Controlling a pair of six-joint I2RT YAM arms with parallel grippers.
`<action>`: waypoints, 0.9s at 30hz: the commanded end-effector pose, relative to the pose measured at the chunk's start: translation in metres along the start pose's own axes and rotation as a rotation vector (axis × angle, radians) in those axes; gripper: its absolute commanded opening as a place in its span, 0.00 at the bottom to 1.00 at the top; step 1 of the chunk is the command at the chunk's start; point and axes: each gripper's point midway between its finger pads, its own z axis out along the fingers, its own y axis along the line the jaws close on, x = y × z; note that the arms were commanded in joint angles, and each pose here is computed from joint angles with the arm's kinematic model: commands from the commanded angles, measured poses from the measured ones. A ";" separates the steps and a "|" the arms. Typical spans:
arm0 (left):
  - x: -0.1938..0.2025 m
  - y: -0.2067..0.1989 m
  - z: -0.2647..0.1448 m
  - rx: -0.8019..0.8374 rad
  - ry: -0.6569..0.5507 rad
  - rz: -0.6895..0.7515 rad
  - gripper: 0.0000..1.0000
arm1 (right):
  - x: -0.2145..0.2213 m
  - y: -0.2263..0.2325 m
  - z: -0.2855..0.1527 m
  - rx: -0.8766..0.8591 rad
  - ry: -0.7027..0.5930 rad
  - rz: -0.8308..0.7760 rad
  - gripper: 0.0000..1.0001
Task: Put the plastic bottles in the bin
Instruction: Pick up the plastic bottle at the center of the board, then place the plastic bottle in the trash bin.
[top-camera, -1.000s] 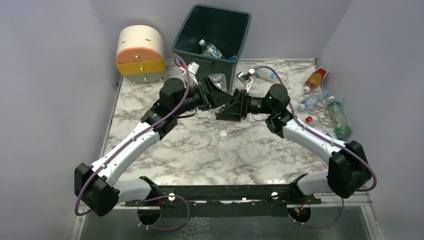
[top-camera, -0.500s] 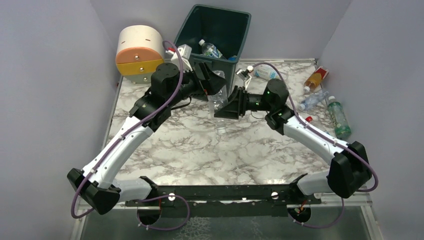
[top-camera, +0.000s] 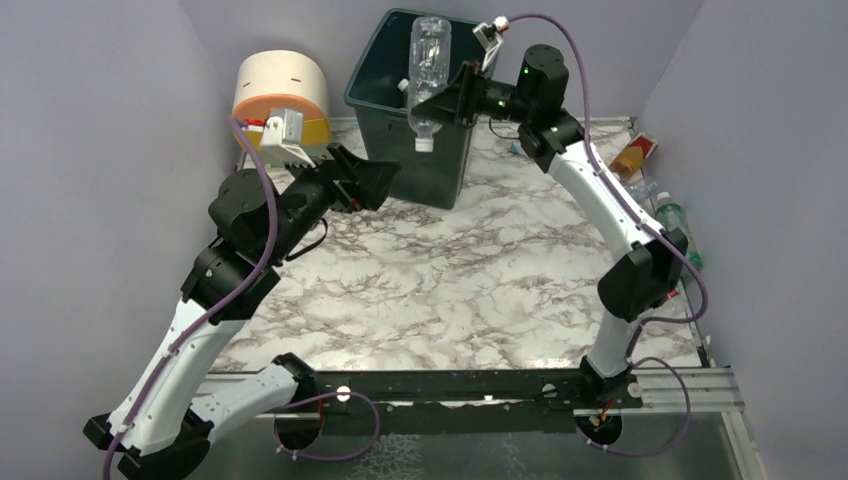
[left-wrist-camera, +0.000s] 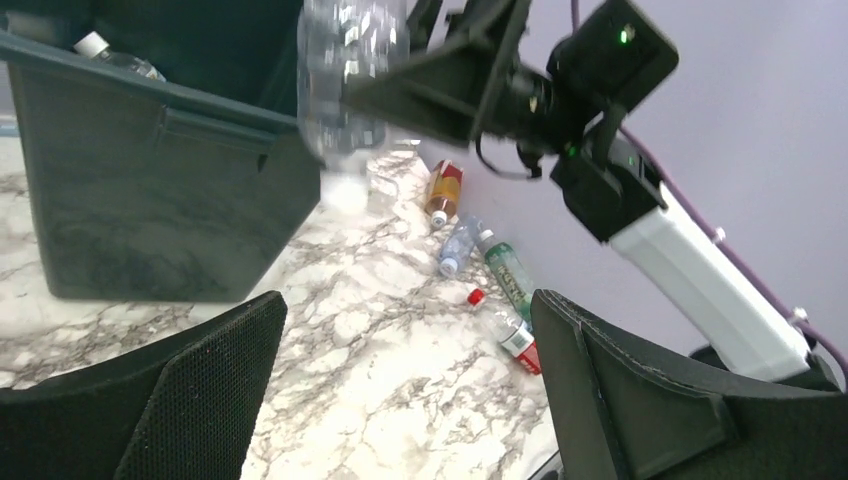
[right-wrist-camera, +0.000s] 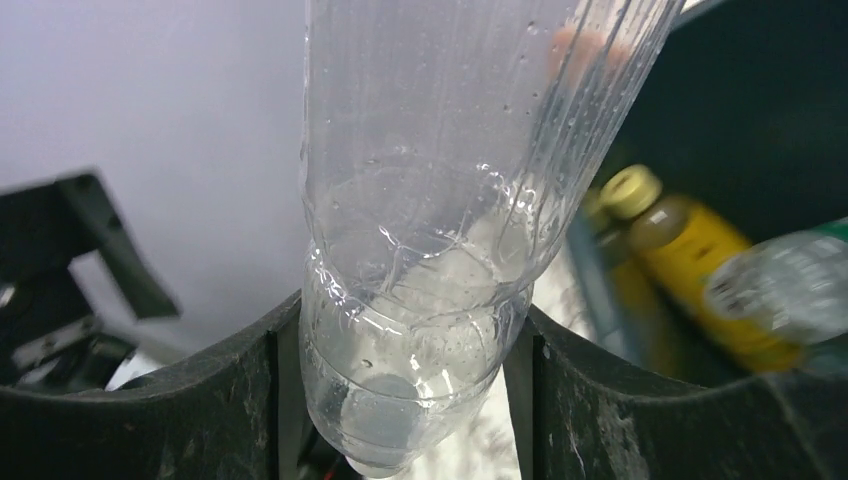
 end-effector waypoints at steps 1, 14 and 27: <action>0.017 0.018 -0.008 -0.054 0.034 0.024 0.99 | -0.032 -0.052 0.010 0.149 -0.058 -0.069 0.56; 0.039 0.025 -0.027 -0.048 0.086 0.012 0.99 | -0.091 -0.109 0.003 0.311 -0.253 -0.236 0.57; 0.046 0.026 -0.023 -0.046 0.119 0.021 0.99 | -0.112 -0.151 -0.032 0.484 -0.280 -0.289 0.66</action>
